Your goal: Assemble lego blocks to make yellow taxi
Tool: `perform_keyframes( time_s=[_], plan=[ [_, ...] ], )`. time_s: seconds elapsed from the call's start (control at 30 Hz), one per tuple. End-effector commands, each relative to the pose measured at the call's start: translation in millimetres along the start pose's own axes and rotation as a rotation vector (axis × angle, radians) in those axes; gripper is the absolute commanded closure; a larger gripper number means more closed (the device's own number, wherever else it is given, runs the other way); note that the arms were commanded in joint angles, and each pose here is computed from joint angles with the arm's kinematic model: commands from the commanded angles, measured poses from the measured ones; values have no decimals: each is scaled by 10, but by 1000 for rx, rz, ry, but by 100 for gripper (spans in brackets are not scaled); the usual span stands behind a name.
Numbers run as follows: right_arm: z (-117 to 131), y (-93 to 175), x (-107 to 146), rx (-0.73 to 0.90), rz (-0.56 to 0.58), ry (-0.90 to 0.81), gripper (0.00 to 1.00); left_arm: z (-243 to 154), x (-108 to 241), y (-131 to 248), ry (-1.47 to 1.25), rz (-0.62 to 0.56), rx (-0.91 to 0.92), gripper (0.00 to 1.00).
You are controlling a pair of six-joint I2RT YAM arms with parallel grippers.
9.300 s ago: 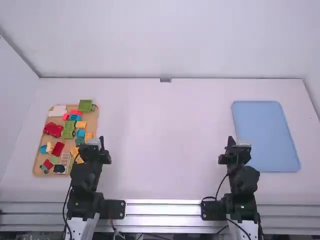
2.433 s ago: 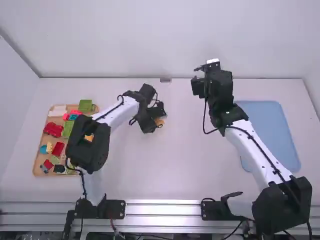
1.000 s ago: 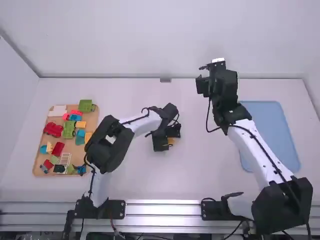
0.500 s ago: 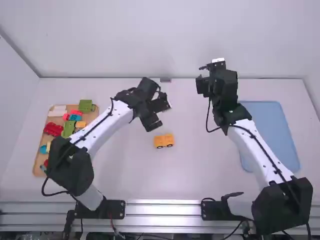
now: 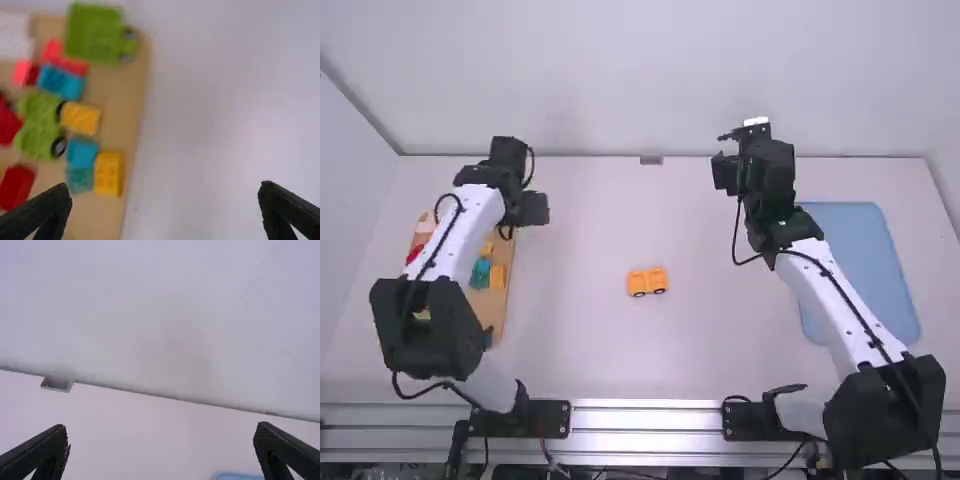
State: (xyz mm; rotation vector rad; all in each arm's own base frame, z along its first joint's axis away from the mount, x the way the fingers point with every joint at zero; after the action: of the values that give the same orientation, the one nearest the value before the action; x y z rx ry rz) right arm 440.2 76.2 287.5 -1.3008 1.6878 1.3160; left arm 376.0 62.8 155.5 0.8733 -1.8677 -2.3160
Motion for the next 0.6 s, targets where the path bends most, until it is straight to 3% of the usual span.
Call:
perform_keyframes(
  time_s=[0.0, 0.27, 0.43, 0.57],
  plan=[
    [-41, 13, -156, 9, -32, -11, 2, 343, -72, 76, 299, -38, -82, 1],
    [-41, 13, -157, 9, -32, -11, 1, 1035, -34, -27, 525, 0, -187, 1],
    [-42, 13, -158, 10, -33, -11, 1, 1783, 129, -11, 623, -6, -437, 1],
    [-39, 14, -160, 9, -33, -11, 2, 2142, 326, 1, 780, 36, -504, 1]
  ],
)
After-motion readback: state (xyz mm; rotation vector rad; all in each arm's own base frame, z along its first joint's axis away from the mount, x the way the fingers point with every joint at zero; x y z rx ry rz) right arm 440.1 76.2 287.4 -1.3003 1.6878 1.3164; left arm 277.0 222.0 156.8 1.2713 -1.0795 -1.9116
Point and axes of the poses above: each hand's point on the last joint's axis, 136 mm out from that joint toward the fingers, its own y axis back along the fingers, its own z axis along the line the jaws close on, x = y × z, the point moved 1 cm from there along y, back along the fingers, and after that the axes turned 4 degrees about y, right-handed, at the moved point
